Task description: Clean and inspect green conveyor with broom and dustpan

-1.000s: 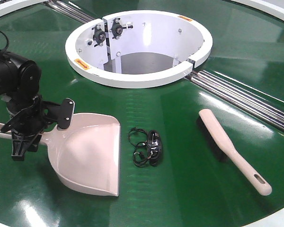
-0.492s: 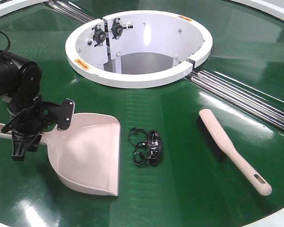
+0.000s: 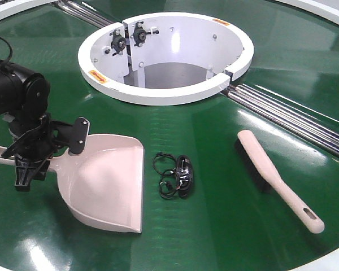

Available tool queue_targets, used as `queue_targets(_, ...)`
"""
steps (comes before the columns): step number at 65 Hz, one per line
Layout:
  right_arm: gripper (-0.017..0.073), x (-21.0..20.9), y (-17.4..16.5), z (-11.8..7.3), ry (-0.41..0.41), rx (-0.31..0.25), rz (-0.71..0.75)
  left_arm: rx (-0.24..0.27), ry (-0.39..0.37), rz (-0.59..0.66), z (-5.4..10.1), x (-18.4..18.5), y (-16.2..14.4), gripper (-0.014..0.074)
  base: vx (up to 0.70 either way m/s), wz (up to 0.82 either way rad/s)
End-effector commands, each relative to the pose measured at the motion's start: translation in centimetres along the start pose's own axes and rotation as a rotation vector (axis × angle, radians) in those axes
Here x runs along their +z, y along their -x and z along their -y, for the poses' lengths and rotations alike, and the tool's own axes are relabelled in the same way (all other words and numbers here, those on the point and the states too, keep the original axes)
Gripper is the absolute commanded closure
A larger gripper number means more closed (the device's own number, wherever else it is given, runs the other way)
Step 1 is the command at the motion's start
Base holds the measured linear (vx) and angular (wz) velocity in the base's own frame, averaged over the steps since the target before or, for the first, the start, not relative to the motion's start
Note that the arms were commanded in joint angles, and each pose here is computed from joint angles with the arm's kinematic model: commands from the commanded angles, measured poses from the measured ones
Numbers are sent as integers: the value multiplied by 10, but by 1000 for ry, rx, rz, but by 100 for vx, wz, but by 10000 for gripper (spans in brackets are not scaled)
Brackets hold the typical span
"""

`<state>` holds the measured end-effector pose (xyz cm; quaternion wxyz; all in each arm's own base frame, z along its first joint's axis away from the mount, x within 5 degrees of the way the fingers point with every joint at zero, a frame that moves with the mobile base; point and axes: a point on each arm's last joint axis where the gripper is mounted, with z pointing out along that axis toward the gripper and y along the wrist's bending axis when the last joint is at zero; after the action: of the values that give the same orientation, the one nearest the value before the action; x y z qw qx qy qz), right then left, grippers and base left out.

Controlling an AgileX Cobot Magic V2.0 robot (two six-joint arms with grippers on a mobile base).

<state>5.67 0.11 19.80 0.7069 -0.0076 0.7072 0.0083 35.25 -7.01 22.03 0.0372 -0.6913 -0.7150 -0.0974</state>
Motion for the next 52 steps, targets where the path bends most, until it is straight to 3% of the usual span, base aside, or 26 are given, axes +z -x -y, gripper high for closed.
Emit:
queue_targets(1, 568, -1, 6, 0, 2, -17, 79, -25, 78, 12, -2, -23, -3, 600, 0, 0)
queue_targets(52, 568, -1, 6, 0, 2, -17, 80, -25, 78, 12, -2, -23, -3, 600, 0, 0)
